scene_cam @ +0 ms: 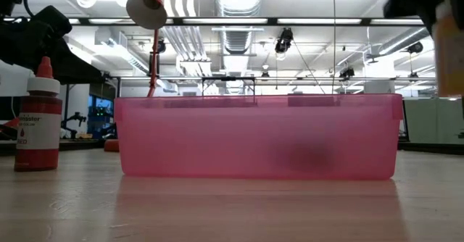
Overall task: Pick & Place food coloring
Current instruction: Put the large yellow food coloring bottle in the red bin
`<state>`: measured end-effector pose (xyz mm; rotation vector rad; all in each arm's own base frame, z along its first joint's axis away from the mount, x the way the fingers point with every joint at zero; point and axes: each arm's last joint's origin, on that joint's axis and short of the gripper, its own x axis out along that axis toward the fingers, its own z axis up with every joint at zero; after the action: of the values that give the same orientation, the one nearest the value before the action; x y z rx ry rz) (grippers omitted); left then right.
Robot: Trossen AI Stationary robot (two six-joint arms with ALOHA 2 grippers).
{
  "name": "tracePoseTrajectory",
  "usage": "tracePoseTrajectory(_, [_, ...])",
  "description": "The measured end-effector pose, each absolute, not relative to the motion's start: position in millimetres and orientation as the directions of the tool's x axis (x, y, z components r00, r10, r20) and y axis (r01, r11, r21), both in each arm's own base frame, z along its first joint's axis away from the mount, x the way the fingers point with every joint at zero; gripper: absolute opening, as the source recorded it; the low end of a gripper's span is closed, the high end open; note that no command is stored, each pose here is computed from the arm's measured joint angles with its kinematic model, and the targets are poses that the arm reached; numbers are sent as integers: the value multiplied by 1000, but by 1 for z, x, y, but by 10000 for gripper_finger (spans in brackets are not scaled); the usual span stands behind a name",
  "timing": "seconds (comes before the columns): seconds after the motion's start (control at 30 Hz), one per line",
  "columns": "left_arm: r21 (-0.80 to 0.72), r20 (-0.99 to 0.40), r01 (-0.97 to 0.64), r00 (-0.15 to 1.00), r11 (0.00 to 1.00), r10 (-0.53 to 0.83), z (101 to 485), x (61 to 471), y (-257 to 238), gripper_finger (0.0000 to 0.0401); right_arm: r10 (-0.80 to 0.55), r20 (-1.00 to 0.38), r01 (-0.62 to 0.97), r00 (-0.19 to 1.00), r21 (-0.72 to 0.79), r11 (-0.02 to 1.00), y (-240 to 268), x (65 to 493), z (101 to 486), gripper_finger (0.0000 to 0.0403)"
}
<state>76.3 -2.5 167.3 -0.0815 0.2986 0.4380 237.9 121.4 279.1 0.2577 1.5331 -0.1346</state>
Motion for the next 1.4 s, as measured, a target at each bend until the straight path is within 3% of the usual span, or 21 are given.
tracePoseTrajectory(0.57, [-14,-302,-429,863,903,406,167,76,-2,170,110,-978,83,176,126,989,89,275,337,148])
tracePoseTrajectory(1.4, [-14,-302,-429,863,903,405,167,76,-3,170,88,-975,-168,202,54,984,63,361,340,148])
